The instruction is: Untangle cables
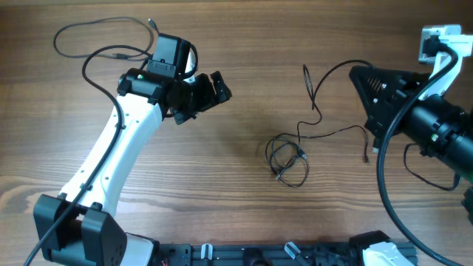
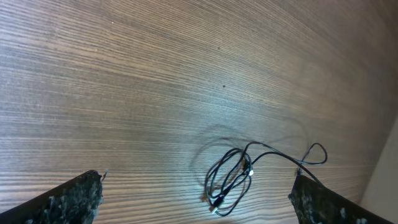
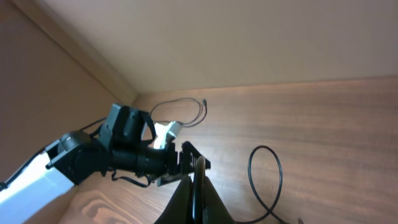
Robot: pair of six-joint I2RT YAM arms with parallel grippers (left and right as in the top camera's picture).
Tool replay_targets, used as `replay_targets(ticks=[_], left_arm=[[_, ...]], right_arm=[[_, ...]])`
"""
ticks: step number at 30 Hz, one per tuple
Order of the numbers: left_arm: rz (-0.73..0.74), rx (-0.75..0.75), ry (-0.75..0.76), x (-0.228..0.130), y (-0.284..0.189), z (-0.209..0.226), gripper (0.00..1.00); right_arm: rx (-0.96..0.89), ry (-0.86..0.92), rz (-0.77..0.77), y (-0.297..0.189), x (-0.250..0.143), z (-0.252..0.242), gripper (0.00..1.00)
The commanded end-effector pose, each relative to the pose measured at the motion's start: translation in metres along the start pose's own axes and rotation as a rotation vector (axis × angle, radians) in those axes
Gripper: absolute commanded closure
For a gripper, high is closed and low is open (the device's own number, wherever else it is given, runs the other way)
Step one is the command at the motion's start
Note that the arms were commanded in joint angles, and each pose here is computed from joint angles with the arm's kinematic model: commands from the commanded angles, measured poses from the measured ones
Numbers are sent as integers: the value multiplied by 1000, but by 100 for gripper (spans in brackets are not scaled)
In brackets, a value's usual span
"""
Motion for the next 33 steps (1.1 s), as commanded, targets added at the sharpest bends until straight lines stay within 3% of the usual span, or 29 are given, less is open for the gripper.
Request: replay_targets(ticks=[1,3,4,9,12,16,20,26,31,33], left_arm=[[146,-307,-49,-14,-3,-39,0],[269,-546,-164,-17,-19,-70,0],[291,-605,-185,-15,-24,-78,10],[364,-776,-237,-6,-43,-104,11],[352,-797,-219,-3,-45,-109,11],[370,-774,-309,-1,-44,-109,21],[340,-751,-318,1,-40,-108,37],[191,-596,-383,13,-22,-90,40],[170,-593,-336,13,-22,-89,38],[160,-585,-340,14,-21,-88,49]], right_arm=[[-18,21,79,11,-9,-6,96],[-23,-15,183,26,-21,-14,96],[0,-24,228,32,-25,-14,96],[123,-4,392,57,-39,-10,96],[110,36,450,70,-45,-16,96],[185,9,481,69,-48,-9,96],[181,14,488,68,-49,-10,96],[199,22,501,67,-51,-7,96],[199,22,501,67,-51,-7,96],[198,24,503,66,-51,-8,96]])
Point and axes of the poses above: each gripper's point midway between its finger pads, its own y axis out along the fingers, its own z axis along the line the jaws close on, x = y × z, the point moved 5 cm from there along -y, back along the fingers, and after that the axes turned 9 degrees about y, right-handed, at the moved point
